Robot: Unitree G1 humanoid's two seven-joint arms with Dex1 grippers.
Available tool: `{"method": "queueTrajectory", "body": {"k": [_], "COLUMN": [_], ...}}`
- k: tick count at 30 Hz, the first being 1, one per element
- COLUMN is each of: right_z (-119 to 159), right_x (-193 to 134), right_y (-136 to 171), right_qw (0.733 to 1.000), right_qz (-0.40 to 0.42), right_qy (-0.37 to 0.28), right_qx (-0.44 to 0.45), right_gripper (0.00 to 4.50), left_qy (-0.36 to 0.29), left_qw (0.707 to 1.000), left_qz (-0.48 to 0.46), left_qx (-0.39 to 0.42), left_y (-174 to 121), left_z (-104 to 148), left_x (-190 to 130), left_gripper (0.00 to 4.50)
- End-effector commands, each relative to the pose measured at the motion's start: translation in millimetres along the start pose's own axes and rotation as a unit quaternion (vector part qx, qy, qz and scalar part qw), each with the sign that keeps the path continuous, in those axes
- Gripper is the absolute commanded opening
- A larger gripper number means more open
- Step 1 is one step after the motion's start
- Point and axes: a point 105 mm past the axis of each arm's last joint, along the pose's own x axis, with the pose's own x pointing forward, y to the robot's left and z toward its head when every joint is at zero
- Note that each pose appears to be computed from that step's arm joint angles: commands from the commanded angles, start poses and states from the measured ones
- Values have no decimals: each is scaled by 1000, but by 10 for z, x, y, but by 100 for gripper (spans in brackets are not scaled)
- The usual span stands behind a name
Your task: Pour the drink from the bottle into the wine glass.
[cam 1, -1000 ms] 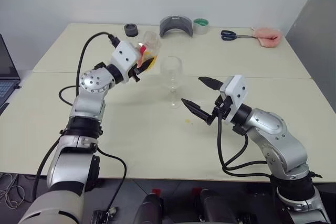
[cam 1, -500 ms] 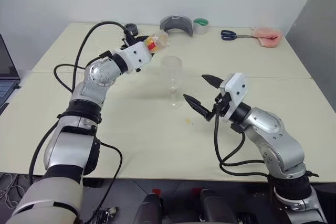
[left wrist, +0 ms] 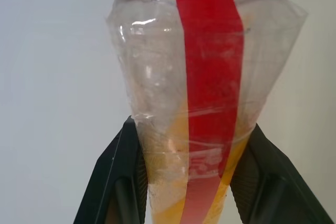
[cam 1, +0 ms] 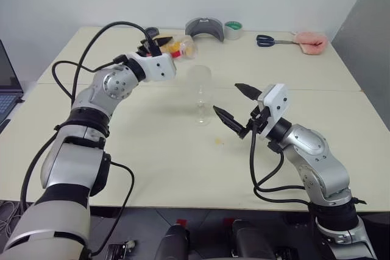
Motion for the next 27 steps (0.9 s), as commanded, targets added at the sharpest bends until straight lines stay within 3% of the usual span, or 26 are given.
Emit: {"method": "queueTrajectory", "body": {"k": [1, 27], "right_z": [120, 113], "right_x": [-6, 3], "right_y": [0, 82], "right_qw": [1000, 999], "right_qz": [4, 19], "right_qy": [-26, -41], "right_qx": [-7, 4], "right_gripper": [450, 450], "left_qy": [-16, -30], "left_qw": [999, 991], "left_qz": [33, 48], "left_qx": [35, 125], "left_y": [233, 366], "left_z": [72, 130], "left_x": [15, 36], "left_gripper": [169, 169]}}
